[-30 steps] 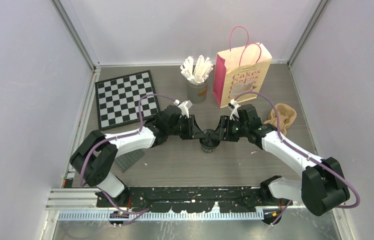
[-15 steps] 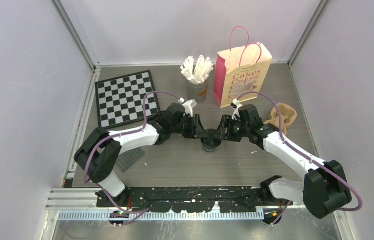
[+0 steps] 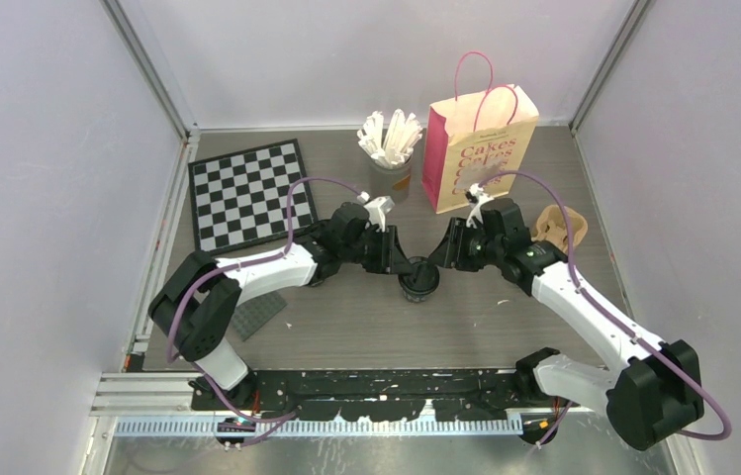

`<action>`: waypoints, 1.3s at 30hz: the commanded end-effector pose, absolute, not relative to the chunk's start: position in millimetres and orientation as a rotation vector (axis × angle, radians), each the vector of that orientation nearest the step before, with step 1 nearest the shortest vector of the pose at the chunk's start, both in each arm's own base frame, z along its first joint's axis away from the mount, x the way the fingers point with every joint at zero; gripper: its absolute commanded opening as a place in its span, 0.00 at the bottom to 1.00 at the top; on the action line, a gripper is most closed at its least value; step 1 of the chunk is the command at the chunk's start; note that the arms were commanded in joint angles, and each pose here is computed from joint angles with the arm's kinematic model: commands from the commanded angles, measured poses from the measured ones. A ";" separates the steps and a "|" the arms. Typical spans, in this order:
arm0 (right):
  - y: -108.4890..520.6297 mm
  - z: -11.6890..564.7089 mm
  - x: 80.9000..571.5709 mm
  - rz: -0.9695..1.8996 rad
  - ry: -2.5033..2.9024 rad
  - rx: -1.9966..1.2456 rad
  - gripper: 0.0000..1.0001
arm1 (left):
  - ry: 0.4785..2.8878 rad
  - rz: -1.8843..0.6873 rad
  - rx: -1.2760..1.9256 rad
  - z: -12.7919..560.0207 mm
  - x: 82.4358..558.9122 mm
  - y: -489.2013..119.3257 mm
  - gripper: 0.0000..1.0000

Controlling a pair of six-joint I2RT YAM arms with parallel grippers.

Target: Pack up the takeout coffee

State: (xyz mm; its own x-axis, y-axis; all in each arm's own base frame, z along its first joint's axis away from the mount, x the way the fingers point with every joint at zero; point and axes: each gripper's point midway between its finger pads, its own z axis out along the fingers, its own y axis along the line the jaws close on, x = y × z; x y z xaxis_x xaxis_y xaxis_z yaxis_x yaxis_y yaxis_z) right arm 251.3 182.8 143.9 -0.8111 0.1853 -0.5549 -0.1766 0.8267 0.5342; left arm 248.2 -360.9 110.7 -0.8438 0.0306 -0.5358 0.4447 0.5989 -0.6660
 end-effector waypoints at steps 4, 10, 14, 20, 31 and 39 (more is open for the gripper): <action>196.3 148.4 253.2 0.873 2.396 -0.006 0.41 | 2.452 -1.065 0.420 82.9 238.0 -351.3 0.34; 190.8 119.6 246.4 0.841 2.459 0.063 0.40 | 2.466 -1.047 0.415 76.9 233.4 -352.3 0.33; 186.2 97.4 237.2 0.826 2.504 0.099 0.40 | 2.494 -1.018 0.394 68.3 231.8 -349.4 0.32; 174.6 70.2 222.6 0.775 2.544 0.141 0.39 | 2.517 -0.960 0.379 57.8 228.5 -345.3 0.31; 178.4 70.5 219.0 0.833 2.501 0.122 0.38 | 2.422 -1.156 0.338 98.8 223.2 -358.4 0.39; 174.0 67.6 218.0 0.798 2.501 0.105 0.38 | 2.334 -1.328 0.374 147.2 217.6 -364.6 0.52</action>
